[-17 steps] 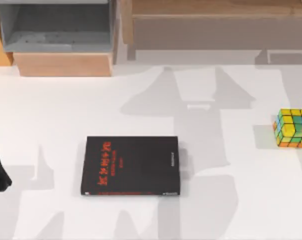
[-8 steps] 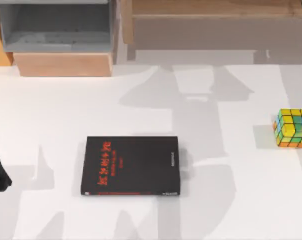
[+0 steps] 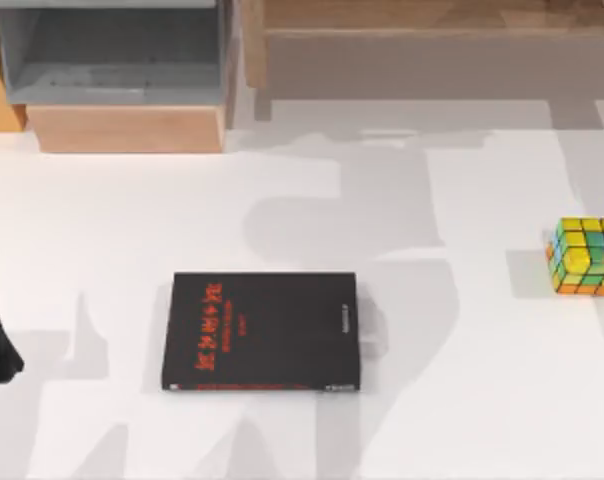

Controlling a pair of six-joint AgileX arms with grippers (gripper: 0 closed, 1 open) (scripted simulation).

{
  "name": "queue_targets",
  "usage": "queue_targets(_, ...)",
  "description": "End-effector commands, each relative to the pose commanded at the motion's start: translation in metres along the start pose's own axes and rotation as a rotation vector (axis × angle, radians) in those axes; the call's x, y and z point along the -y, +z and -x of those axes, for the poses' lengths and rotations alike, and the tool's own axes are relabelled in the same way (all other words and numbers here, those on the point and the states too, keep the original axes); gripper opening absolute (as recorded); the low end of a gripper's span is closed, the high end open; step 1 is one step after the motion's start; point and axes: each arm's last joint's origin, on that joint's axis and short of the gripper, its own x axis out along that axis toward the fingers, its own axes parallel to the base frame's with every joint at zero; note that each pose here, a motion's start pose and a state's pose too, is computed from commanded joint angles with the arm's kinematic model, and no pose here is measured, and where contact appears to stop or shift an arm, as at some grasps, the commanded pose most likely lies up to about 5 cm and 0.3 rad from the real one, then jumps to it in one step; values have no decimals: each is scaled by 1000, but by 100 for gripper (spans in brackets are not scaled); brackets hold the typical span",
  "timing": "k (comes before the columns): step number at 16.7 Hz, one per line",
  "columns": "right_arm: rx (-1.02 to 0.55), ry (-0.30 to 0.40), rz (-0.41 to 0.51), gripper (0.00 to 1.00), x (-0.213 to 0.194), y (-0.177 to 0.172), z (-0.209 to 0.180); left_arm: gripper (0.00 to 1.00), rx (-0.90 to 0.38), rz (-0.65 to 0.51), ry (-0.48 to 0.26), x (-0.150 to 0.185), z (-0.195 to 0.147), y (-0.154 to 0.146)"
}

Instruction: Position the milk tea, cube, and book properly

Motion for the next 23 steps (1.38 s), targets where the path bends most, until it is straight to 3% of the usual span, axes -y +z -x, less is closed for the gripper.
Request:
queue_targets(5,-1,0,0,100,0,0,-2,100,0,0,0,0,0,0)
queue_targets(18,-1,0,0,2,0,0,-2,100,0,0,0,0,0,0)
queue_targets(23,-1,0,0,0,0,0,-2,100,0,0,0,0,0,0)
